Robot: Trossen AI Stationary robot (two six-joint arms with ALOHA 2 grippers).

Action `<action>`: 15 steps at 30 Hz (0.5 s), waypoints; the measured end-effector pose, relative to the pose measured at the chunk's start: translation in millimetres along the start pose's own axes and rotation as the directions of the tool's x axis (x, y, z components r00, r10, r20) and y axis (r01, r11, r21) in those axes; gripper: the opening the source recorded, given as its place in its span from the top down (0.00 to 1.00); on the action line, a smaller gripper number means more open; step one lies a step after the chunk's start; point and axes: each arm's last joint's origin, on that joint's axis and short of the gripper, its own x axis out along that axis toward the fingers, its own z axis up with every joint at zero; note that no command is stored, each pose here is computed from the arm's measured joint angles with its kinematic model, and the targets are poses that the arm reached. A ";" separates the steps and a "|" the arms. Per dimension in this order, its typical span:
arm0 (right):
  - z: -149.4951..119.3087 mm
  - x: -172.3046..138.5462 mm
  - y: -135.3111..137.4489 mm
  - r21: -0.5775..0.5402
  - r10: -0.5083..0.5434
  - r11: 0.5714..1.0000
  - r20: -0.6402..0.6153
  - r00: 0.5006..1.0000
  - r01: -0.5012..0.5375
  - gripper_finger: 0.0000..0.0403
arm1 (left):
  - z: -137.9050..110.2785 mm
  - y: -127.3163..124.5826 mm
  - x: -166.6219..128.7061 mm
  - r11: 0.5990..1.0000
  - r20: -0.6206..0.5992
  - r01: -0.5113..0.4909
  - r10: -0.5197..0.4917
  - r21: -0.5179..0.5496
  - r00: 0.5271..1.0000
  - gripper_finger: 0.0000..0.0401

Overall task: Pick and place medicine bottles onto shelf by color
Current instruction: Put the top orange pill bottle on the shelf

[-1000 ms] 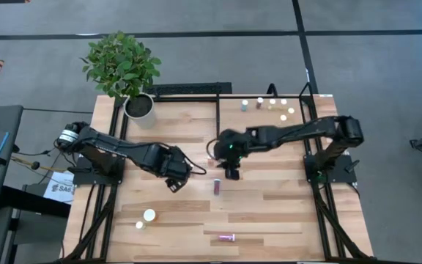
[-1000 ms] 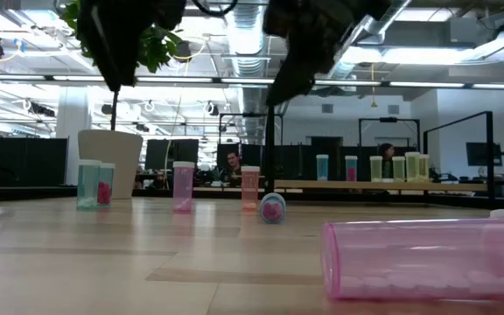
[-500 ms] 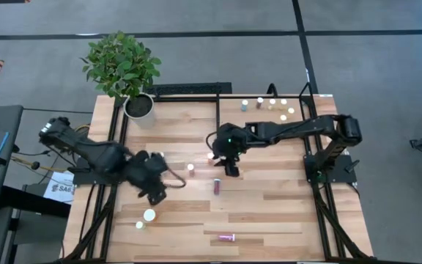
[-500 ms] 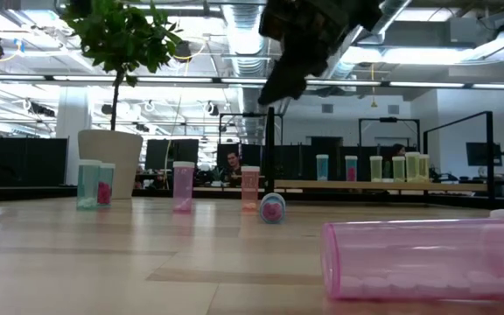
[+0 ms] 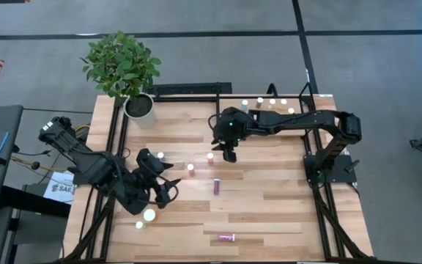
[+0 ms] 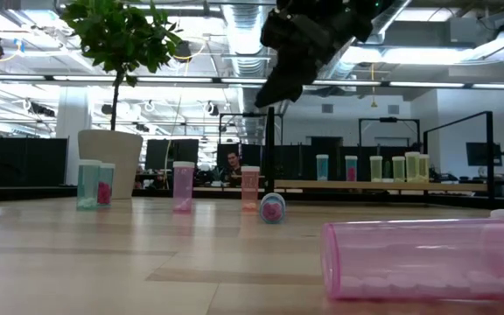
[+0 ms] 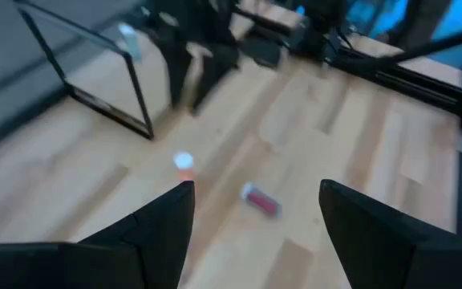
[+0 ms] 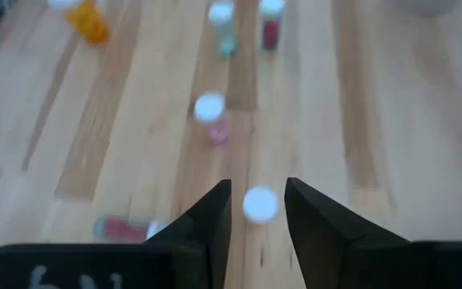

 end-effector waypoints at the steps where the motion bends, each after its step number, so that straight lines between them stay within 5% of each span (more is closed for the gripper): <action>1: 1.2 -0.2 -0.9 0.015 -0.015 1.000 0.011 1.000 0.014 0.65 | -0.1 1.3 -2.8 1.000 -0.013 0.014 -0.014 -0.008 1.000 0.37; 9: 0.3 1.2 -0.7 0.043 -0.049 0.998 -0.001 0.999 0.049 0.51 | -4.0 9.0 -5.2 0.999 -0.074 -0.009 0.012 0.043 0.997 0.37; 15: -9.4 31.0 3.6 0.023 -0.034 0.999 -0.053 0.998 0.035 0.43 | -4.8 11.2 -5.2 0.993 -0.077 -0.024 0.033 0.113 0.996 0.37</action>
